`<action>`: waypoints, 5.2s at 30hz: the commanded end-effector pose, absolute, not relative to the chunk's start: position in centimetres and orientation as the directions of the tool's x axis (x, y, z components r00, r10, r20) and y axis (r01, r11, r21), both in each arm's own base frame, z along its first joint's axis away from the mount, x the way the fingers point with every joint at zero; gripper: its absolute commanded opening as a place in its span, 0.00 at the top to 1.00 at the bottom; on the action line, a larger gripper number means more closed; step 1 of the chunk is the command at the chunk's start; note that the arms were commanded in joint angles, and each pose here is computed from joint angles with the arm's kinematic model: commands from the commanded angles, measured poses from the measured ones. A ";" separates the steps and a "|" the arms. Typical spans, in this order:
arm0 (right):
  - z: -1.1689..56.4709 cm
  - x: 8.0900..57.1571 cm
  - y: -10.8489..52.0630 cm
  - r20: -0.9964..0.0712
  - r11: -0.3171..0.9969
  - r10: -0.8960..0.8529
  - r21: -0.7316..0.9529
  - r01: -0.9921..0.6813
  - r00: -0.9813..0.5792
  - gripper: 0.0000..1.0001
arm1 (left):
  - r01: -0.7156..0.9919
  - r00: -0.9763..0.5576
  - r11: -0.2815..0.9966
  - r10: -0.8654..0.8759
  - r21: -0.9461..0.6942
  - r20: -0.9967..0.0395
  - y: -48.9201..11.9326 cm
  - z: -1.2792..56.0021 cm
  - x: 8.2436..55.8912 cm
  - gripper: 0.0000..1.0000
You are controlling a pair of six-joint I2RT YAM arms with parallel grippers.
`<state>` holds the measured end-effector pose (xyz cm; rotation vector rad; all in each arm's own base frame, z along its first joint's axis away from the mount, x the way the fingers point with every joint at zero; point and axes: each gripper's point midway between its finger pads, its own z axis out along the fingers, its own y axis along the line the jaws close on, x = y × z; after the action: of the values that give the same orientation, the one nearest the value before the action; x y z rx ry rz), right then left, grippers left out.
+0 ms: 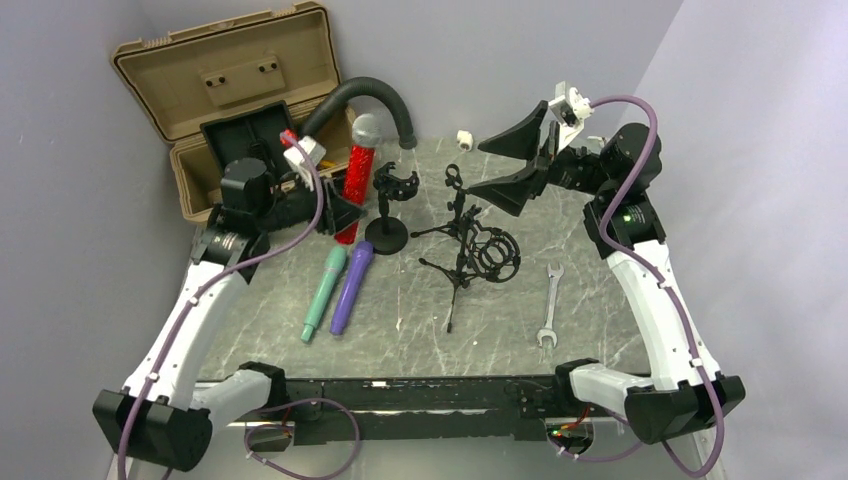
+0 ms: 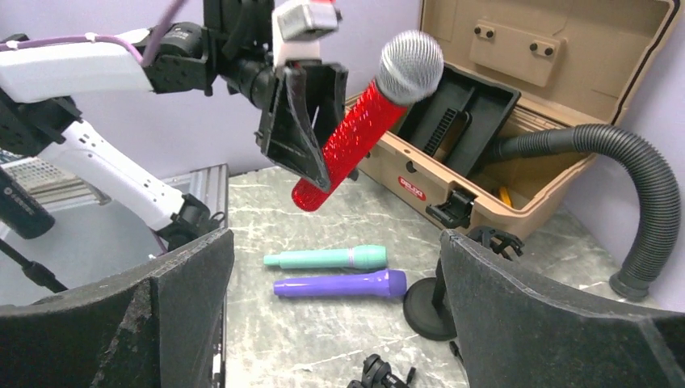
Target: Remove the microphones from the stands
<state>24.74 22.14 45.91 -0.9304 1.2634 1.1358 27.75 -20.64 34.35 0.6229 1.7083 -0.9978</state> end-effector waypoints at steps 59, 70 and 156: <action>42.7 27.4 16.7 -0.999 0.449 0.049 0.003 -0.894 0.021 0.00 | 0.173 -0.973 0.776 0.039 -0.606 -0.228 -23.1 3.3 20.1 0.69; 40.5 26.6 16.4 -1.000 0.439 -0.027 -0.018 -0.898 0.006 0.00 | 0.186 -0.971 0.805 0.062 -0.564 -0.231 -22.8 2.4 20.1 0.57; 20.8 26.9 23.8 -0.983 -0.070 -0.008 0.181 -0.981 -0.181 0.51 | 0.887 -0.303 0.424 0.240 -0.182 -0.922 -28.4 21.8 31.4 0.01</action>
<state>27.58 22.94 18.77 -1.1447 1.4144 1.3455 30.77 -26.78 19.67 0.9578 1.8853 -0.8302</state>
